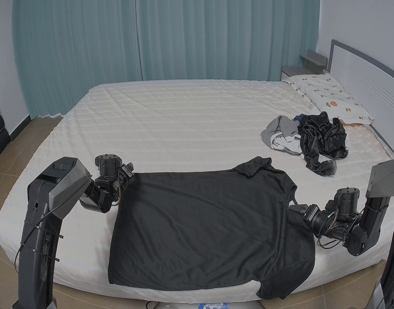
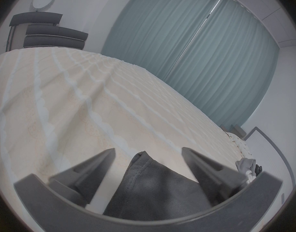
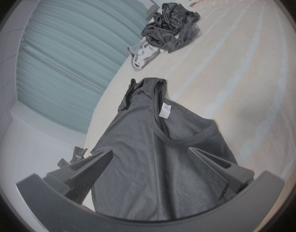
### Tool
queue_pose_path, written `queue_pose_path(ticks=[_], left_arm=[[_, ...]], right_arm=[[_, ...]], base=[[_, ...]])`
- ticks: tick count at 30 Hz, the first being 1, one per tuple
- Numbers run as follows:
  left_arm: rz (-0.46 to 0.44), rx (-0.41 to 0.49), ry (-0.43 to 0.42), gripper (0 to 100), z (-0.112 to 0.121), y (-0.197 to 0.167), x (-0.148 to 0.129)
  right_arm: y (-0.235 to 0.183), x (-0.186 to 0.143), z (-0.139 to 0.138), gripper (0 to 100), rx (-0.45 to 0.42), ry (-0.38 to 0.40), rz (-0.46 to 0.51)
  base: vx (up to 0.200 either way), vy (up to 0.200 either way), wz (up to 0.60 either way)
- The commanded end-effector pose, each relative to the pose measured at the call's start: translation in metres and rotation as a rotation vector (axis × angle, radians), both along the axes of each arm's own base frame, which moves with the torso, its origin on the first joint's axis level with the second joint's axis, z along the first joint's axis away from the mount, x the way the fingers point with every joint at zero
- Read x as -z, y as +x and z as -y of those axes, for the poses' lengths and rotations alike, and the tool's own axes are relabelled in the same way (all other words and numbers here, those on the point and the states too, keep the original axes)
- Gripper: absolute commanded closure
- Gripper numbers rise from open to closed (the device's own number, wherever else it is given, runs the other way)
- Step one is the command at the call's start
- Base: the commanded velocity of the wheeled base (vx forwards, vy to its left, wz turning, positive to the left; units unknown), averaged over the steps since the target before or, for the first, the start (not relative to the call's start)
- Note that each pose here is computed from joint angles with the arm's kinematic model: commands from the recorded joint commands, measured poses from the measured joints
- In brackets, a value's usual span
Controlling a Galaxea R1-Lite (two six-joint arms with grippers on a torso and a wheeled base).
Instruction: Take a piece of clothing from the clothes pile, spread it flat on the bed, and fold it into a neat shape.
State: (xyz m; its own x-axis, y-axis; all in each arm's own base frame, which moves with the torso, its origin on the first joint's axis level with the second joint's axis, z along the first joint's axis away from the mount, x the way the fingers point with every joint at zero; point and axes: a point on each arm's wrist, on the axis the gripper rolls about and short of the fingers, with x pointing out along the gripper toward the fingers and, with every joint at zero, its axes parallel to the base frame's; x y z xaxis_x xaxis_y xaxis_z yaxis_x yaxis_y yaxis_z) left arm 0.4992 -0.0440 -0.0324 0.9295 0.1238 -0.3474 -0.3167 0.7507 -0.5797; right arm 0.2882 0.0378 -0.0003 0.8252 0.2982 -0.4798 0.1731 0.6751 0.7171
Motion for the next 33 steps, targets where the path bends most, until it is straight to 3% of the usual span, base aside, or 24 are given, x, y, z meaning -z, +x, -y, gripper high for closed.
queue_pose_path(ticks=[1, 4, 13, 20, 24, 33], left_arm=[[0.037, -0.036, -0.099, 0, -0.004, -0.002, -0.024], [0.021, -0.050, -0.141, 0, -0.012, -0.010, -0.032], [-0.034, 0.069, -0.359, 0, -0.029, -0.041, -0.056], [-0.078, 0.113, -0.375, 0, -0.025, -0.054, -0.049], [-0.094, 0.110, -0.375, 0, -0.026, -0.056, -0.044], [-0.127, 0.115, -0.375, 0, -0.021, -0.062, -0.037]], right_arm=[[0.002, -0.010, -0.010, 0, -0.023, 0.006, 0.059], [0.008, -0.011, -0.018, 0, -0.033, -0.004, 0.084], [0.069, -0.028, -0.065, 0, -0.046, -0.089, 0.122], [0.103, -0.010, -0.091, 0, -0.072, -0.142, 0.064], [0.121, 0.000, -0.093, 0, -0.090, -0.187, 0.097], [0.169, 0.005, -0.097, 0, -0.058, -0.180, 0.150]], base=[[0.000, 0.000, 0.00], [0.000, 0.000, 0.00], [0.000, 0.000, 0.00], [0.000, 0.000, 0.00], [0.000, 0.000, 0.00], [0.000, 0.000, 0.00]])
